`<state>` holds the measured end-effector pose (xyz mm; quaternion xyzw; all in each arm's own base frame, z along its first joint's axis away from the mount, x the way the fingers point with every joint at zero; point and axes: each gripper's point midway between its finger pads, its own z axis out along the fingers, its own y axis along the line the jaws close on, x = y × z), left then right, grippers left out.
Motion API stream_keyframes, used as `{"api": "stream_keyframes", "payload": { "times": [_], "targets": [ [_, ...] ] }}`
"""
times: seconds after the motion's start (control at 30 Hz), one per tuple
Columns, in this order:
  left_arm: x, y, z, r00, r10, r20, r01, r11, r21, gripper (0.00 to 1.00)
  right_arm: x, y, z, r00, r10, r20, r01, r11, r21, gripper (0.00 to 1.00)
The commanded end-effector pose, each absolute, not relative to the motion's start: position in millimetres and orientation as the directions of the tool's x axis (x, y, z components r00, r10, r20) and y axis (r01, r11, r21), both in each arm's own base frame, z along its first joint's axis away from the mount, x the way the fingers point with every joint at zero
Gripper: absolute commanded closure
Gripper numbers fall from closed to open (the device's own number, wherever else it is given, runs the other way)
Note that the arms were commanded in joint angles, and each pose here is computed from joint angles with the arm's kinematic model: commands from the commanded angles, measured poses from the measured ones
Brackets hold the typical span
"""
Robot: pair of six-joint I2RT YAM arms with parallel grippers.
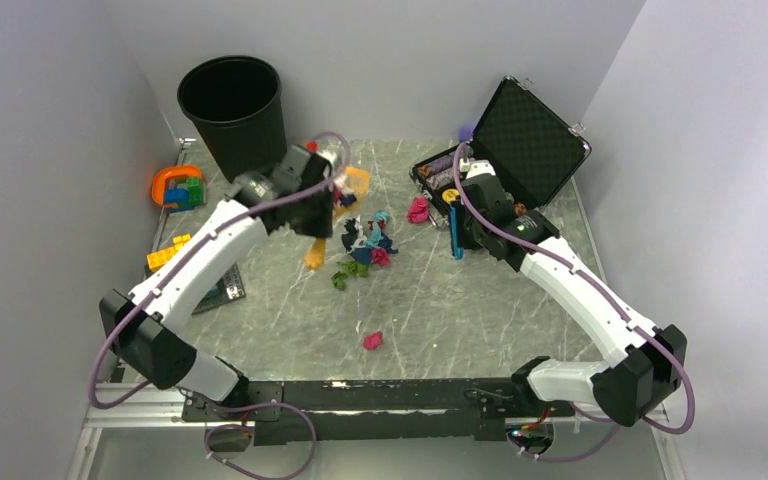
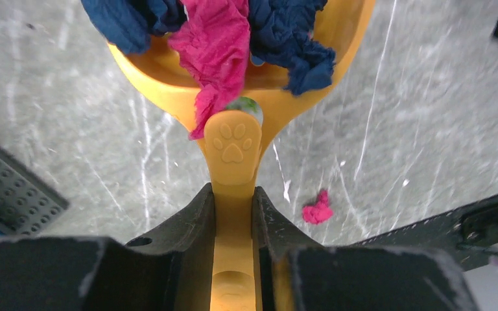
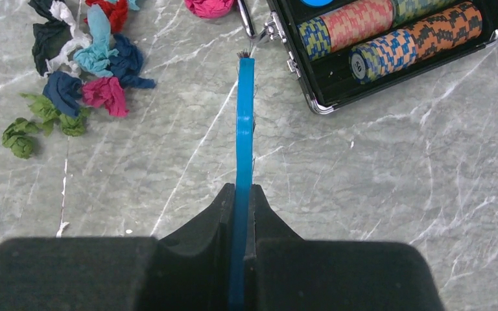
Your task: Sweep away the paper scraps from the table
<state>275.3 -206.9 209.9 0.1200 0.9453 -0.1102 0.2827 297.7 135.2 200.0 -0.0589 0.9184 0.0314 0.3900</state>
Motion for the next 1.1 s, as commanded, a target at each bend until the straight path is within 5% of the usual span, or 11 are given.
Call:
{"api": "stream_keyframes", "payload": {
  "times": [0.0,0.3,0.63,1.07],
  "targets": [
    [313.9,-185.3,255.8,-0.805,0.079,-0.587,0.248,0.945,-0.214,1.0,307.6,140.1,213.1,-0.647,-0.052,-0.761,-0.135,0.99,0.047,1.0],
    [421.1,-116.2,313.6,-0.785,-0.188,-0.59,0.079,0.915,-0.397,1.0,314.6,143.0,204.8,-0.649,-0.043,-0.76,-0.131,0.99,0.056,1.0],
    [489.2,-67.6,378.2,-0.648,-0.465,-0.604,0.156,0.694,-0.702,1.0,321.0,148.0,200.8,-0.667,-0.061,-0.742,-0.144,0.988,0.049,1.0],
    [522.1,-47.6,398.9,-0.702,-0.645,-0.301,0.226,0.199,-0.954,1.0,323.9,153.3,204.8,-0.678,-0.049,-0.734,-0.143,0.988,0.067,1.0]
  ]
}}
